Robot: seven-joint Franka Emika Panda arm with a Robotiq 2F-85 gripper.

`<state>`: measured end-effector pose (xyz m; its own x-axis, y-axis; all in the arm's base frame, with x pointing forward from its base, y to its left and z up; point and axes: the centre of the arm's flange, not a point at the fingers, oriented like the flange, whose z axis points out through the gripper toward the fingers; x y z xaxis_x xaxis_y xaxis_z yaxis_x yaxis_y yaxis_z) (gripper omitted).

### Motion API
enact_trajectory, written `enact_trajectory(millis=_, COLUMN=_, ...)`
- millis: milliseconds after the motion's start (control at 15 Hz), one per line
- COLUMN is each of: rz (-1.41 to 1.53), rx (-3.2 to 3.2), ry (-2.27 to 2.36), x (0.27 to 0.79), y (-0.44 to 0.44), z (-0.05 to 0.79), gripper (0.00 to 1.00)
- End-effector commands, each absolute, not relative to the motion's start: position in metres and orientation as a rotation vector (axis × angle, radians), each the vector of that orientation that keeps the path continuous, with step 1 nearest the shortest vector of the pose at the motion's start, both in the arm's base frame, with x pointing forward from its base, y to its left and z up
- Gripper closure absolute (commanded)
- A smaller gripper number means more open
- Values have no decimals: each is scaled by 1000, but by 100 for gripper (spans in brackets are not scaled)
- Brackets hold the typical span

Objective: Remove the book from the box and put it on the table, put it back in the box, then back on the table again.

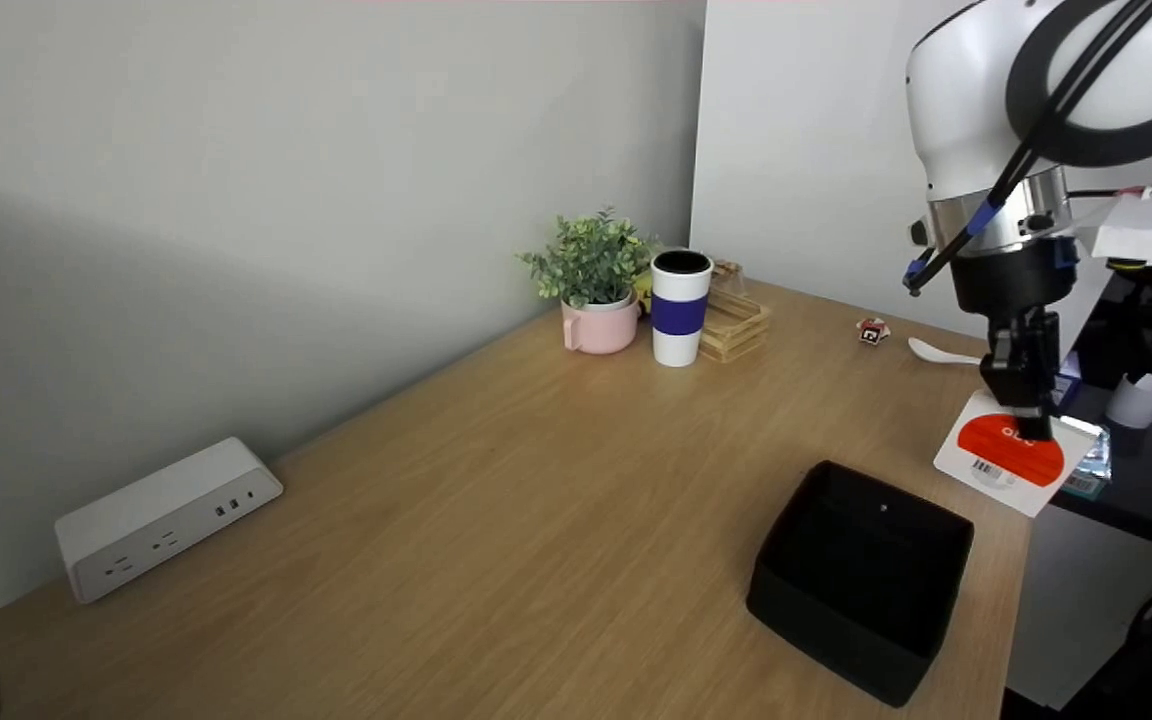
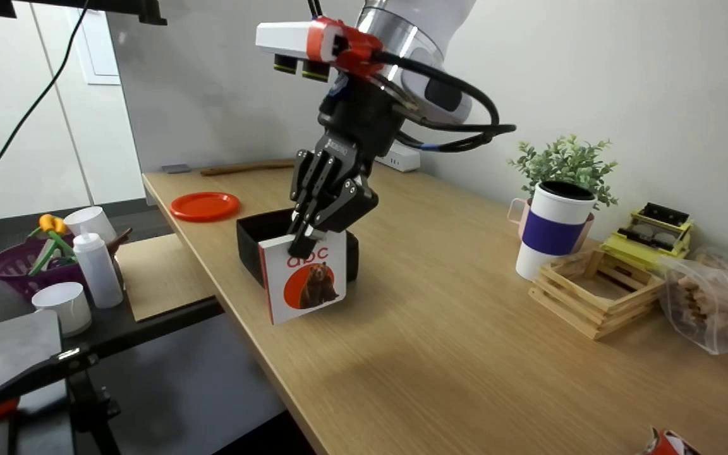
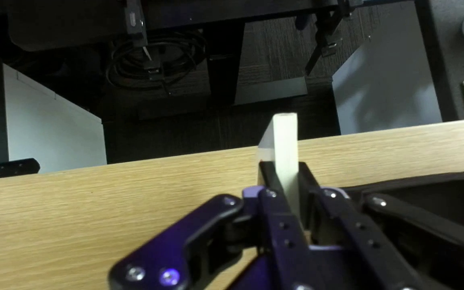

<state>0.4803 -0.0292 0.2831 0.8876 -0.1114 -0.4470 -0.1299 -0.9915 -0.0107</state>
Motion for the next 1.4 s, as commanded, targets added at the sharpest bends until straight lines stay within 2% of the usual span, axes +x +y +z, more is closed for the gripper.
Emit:
enact_trajectory(millis=0, rz=703, rx=-3027, ry=354, x=493, y=-53, z=291, gripper=97)
enact_trajectory(millis=600, rz=516, rx=-2971, ry=463, x=521, y=-96, z=343, gripper=97)
enact_trajectory(millis=1333, rz=627, rx=-2730, ry=483, x=567, y=-182, z=292, gripper=97)
